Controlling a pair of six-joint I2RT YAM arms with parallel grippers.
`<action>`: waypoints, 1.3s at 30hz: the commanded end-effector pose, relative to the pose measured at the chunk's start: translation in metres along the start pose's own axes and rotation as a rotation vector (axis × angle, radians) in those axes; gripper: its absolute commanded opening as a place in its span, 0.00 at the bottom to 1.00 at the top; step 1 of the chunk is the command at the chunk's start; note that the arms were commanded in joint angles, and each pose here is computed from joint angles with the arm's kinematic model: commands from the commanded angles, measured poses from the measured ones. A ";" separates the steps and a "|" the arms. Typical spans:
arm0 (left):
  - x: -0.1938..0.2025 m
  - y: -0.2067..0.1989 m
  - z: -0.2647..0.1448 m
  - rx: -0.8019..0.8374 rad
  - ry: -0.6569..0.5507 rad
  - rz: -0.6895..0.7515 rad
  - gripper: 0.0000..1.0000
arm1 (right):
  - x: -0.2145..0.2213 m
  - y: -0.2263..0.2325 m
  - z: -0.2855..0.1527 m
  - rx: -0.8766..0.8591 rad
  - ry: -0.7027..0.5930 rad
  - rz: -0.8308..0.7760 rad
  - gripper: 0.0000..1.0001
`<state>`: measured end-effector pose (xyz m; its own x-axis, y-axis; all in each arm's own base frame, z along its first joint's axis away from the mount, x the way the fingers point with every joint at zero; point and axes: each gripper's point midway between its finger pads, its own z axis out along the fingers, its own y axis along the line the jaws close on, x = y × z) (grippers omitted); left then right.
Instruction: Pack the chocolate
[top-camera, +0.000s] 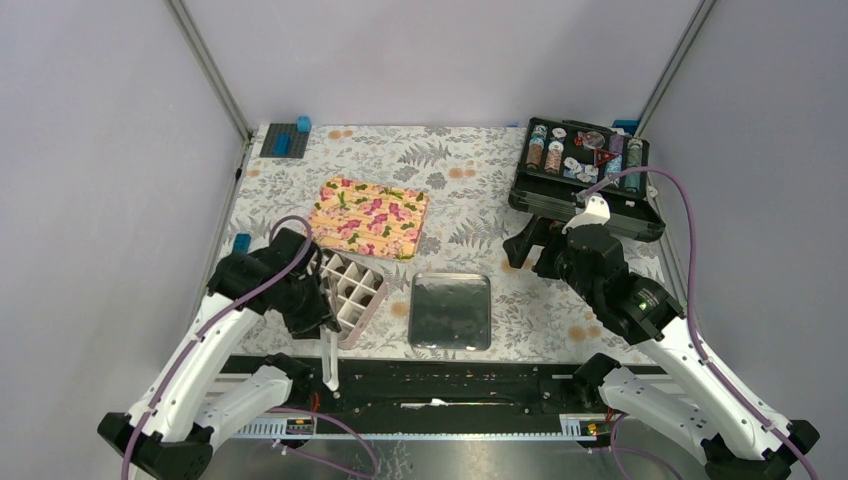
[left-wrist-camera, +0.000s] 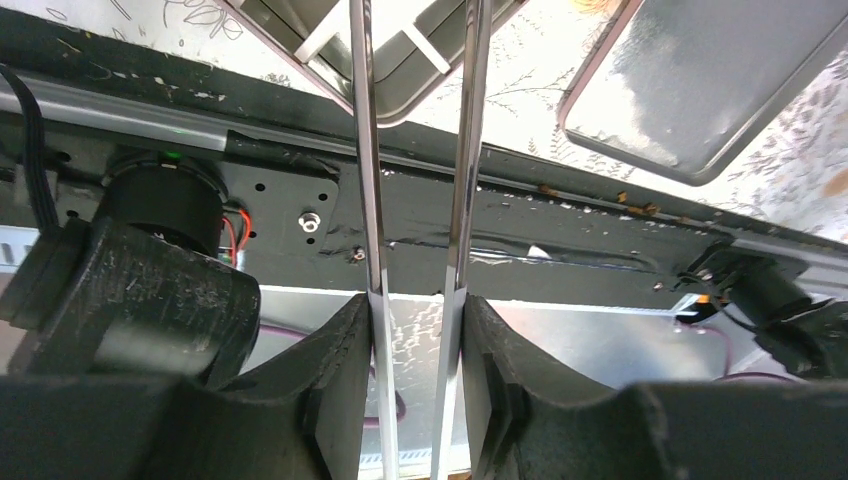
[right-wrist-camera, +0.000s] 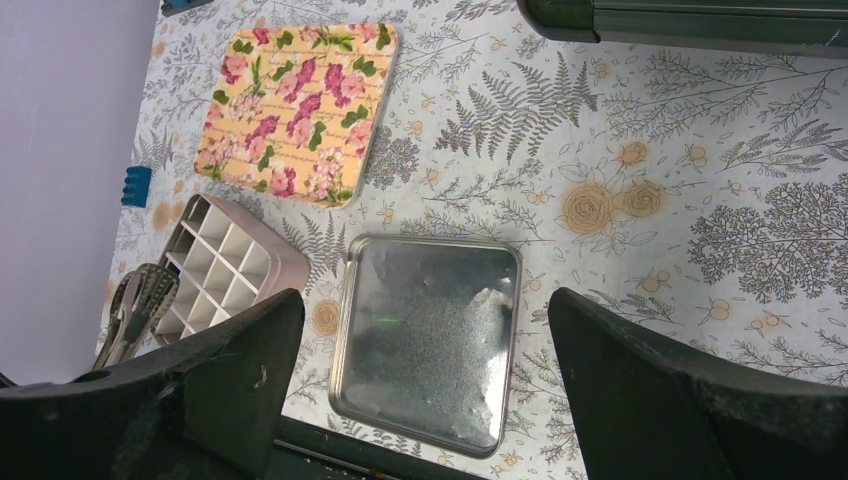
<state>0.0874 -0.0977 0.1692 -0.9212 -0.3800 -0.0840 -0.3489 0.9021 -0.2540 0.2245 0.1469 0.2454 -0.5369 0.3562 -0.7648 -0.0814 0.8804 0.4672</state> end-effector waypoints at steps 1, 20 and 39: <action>0.000 -0.006 -0.005 0.047 -0.039 -0.130 0.05 | -0.007 0.004 0.001 -0.018 -0.030 0.006 0.99; 0.000 0.009 0.014 -0.053 -0.038 -0.237 0.06 | -0.002 -0.004 0.001 0.009 -0.028 0.005 0.99; -0.009 0.005 0.022 -0.089 -0.023 -0.200 0.30 | -0.002 -0.001 0.008 0.013 -0.020 -0.007 0.99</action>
<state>0.0924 -0.0892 0.1431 -0.8357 -0.5457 -0.0612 -0.5326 0.8326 -0.1523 0.2255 0.1473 0.2346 -0.5517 0.3441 -0.7598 -0.0712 0.8882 0.4539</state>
